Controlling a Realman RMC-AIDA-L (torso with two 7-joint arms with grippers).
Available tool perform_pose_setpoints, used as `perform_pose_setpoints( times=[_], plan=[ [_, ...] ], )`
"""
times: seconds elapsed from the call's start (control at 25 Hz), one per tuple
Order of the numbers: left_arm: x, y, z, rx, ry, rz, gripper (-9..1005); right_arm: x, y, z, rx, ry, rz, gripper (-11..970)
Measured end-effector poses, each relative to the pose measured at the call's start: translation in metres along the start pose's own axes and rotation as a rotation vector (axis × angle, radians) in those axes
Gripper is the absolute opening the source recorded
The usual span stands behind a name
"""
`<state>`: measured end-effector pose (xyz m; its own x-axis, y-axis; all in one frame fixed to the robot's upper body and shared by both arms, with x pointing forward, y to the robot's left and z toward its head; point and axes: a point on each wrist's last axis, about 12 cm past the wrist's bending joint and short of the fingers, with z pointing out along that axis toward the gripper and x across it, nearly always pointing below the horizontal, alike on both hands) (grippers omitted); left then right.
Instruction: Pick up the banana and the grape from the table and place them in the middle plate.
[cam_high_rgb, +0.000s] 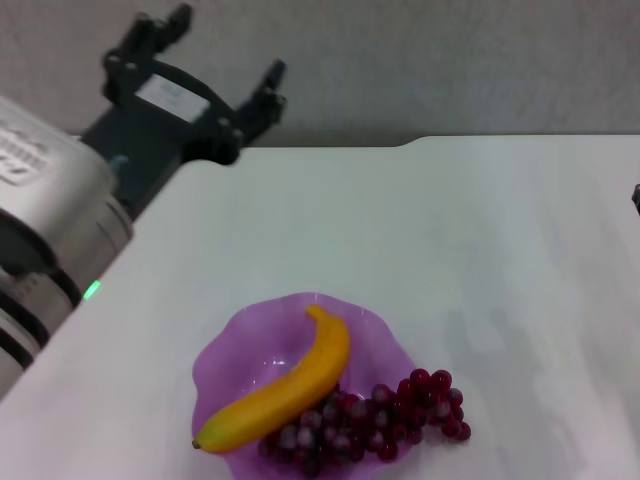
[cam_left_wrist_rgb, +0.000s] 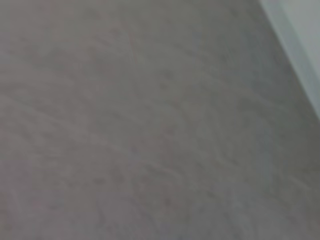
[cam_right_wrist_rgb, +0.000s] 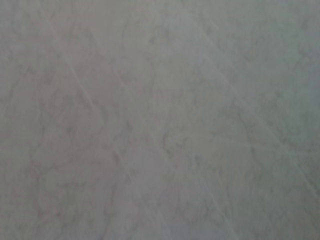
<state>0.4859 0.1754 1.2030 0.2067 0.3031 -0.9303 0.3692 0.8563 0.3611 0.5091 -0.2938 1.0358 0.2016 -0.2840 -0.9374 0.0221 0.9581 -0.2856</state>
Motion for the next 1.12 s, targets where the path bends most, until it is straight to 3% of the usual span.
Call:
perform_pose_setpoints(
  times=[0.28, 0.68, 0.92, 1.12],
  plan=[
    [0.01, 0.024, -0.003, -0.103, 0.004, -0.145, 878, 0.001, -0.002, 0.0, 0.021, 0.006, 0.004, 700],
    [0.029, 0.035, -0.018, -0.252, -0.099, -0.265, 878, 0.002, -0.008, -0.003, 0.058, 0.01, 0.002, 692],
    [0.063, 0.051, -0.021, -0.248, -0.123, -0.393, 874, 0.002, -0.008, -0.002, 0.057, 0.007, 0.002, 671],
    [0.095, 0.064, -0.035, -0.151, -0.236, -0.459, 867, 0.002, -0.007, 0.0, 0.052, 0.009, 0.003, 653]
  ],
)
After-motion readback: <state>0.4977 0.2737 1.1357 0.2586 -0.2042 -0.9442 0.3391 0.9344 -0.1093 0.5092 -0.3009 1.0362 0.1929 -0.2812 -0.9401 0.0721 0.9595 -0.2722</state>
